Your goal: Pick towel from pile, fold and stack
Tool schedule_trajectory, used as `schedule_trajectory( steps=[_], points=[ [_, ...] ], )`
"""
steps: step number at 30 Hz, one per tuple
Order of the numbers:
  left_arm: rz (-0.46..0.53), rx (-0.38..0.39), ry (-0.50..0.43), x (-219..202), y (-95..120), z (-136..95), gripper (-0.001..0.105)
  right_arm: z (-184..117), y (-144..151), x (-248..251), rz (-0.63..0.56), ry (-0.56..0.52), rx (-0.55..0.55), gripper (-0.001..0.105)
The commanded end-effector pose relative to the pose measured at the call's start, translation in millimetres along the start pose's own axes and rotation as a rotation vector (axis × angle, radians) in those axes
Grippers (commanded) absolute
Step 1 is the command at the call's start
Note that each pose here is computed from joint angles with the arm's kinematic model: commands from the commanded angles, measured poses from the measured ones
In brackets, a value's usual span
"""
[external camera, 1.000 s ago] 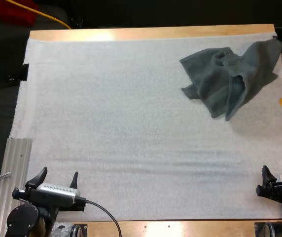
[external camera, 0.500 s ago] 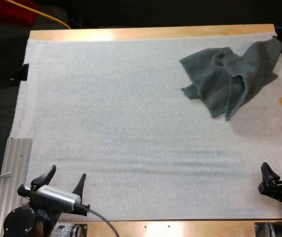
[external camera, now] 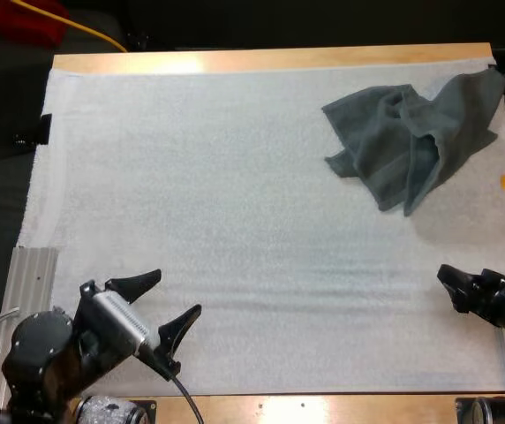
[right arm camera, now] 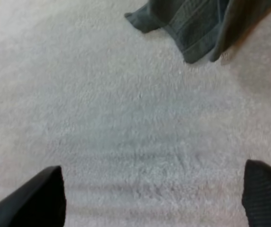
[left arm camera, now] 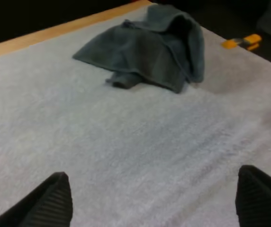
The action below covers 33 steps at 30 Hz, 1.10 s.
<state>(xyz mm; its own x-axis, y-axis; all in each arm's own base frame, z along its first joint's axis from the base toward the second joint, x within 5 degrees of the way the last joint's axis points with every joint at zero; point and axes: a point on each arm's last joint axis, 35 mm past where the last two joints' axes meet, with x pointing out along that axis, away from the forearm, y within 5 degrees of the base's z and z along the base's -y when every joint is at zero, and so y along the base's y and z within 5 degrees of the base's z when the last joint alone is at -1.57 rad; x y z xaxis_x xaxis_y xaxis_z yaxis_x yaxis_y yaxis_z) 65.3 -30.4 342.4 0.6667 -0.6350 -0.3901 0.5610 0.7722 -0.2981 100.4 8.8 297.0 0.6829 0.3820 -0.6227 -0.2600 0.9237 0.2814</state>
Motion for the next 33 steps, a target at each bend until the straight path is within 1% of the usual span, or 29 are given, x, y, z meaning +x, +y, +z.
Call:
schedule_trajectory(
  steps=[1, 2, 3, 4, 5, 11, 12, 13, 15, 17, 21, 23, 26, 29, 31, 32, 33],
  points=[
    [-0.024, 0.017, 0.001, 1, -1, 5, 0.069, 5, 1, -1, 0.017, -0.019, 0.008, 0.074],
    [-0.03, 0.019, 0.008, 3, -1, 7, 0.069, 6, 0, 0, 0.023, -0.018, 0.013, 0.074],
    [-0.065, 0.027, 0.026, 9, 0, 11, 0.069, 10, -1, 5, 0.046, -0.015, 0.038, 0.074],
    [-0.072, 0.029, 0.031, 11, -1, 13, 0.069, 11, -2, 6, 0.047, -0.015, 0.044, 0.074],
    [-0.104, 0.04, 0.049, 17, -2, 18, 0.069, 15, -5, 12, 0.047, -0.01, 0.065, 0.074],
    [-0.164, 0.053, 0.104, 32, -4, 23, 0.069, 21, -11, 25, 0.055, 0.014, 0.121, 0.074],
    [-0.164, 0.049, 0.124, 37, -3, 23, 0.069, 23, -13, 30, 0.055, 0.022, 0.14, 0.074],
    [-0.143, 0.036, 0.154, 46, 1, 24, 0.069, 29, -18, 41, 0.054, 0.028, 0.183, 0.074],
    [-0.11, 0.036, 0.157, 50, 3, 25, 0.069, 31, -21, 47, 0.053, 0.037, 0.196, 0.074],
    [-0.08, 0.041, 0.147, 54, 5, 27, 0.069, 33, -25, 55, 0.052, 0.053, 0.218, 0.074],
    [-0.062, 0.05, 0.13, 56, 7, 30, 0.069, 36, -30, 66, 0.047, 0.065, 0.251, 0.074],
    [-0.061, 0.055, 0.119, 56, 7, 31, 0.069, 37, -33, 71, 0.046, 0.066, 0.257, 0.074],
    [-0.063, 0.064, 0.097, 57, 6, 33, 0.069, 41, -36, 82, 0.086, 0.068, 0.262, 0.074],
    [-0.064, 0.066, 0.092, 57, 6, 34, 0.069, 43, -35, 93, 0.086, 0.078, 0.254, 0.074],
    [-0.064, 0.065, 0.095, 57, 6, 34, 0.069, 43, -31, 107, 0.049, 0.102, 0.234, 0.074],
    [-0.064, 0.065, 0.095, 57, 6, 34, 0.069, 42, -27, 124, -0.008, 0.122, 0.225, 0.074],
    [-0.064, 0.065, 0.095, 57, 6, 34, 0.069, 41, -25, 131, -0.033, 0.128, 0.232, 0.074]
  ],
)
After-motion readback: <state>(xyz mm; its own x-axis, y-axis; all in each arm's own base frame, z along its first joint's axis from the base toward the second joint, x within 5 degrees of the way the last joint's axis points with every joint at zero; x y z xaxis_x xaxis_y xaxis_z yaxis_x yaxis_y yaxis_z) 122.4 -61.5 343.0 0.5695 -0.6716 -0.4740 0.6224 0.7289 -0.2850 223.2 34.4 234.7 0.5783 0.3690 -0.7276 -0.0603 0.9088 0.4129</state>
